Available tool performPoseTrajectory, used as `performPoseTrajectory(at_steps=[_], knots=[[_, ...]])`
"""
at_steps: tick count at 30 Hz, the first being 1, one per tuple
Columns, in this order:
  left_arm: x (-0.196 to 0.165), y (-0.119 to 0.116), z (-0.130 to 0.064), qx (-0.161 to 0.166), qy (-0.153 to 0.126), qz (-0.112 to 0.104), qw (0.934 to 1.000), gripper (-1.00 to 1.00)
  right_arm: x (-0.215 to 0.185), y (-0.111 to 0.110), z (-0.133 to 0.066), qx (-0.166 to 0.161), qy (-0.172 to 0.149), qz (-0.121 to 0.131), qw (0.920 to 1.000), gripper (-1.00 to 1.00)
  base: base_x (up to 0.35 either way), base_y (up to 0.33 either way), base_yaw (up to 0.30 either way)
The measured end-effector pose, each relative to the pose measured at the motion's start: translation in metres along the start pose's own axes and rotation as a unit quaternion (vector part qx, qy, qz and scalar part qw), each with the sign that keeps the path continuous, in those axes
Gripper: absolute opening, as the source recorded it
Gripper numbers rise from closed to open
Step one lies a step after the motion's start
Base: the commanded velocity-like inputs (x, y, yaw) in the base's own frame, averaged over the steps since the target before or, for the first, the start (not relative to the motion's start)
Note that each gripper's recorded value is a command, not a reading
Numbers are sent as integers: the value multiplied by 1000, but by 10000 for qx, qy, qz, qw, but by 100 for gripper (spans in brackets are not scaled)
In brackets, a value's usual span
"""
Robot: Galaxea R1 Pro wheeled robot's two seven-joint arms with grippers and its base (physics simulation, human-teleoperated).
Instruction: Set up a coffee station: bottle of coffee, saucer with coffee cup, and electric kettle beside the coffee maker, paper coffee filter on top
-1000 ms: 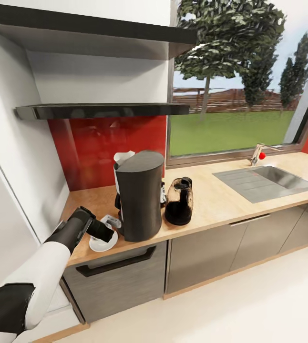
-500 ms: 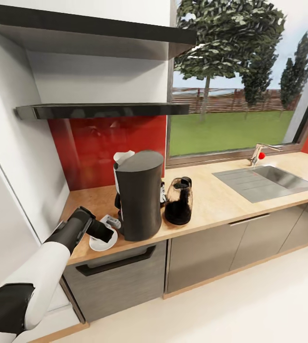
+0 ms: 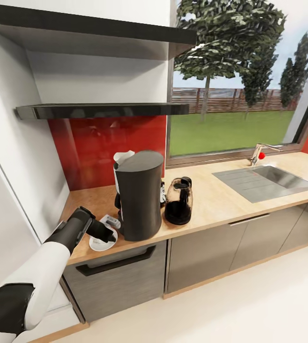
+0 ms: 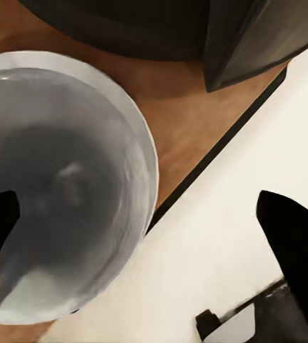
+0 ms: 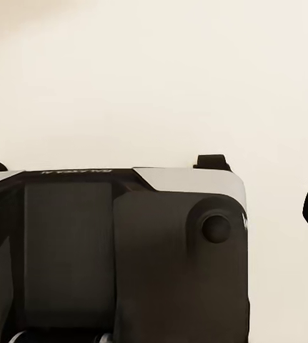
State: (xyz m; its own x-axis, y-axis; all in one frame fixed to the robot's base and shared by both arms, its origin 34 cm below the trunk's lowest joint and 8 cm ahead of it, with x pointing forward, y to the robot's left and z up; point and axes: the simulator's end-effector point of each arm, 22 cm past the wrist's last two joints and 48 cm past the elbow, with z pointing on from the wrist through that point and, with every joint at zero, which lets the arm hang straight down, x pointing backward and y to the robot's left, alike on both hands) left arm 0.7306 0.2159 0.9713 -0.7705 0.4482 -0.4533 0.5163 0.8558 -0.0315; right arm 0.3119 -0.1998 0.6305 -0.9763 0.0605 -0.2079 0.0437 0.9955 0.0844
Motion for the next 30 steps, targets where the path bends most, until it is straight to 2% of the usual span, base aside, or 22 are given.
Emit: performPoseTrajectory(at_steps=[12,30], knots=[[1,3,-1,-24,-4,10,10000,100,0,0,0,0,4,0,10000,100,0,0,0],[-30,16,-23,-82,-312,-60,9995,100,0,0,0,0,2,0,10000,100,0,0,0]])
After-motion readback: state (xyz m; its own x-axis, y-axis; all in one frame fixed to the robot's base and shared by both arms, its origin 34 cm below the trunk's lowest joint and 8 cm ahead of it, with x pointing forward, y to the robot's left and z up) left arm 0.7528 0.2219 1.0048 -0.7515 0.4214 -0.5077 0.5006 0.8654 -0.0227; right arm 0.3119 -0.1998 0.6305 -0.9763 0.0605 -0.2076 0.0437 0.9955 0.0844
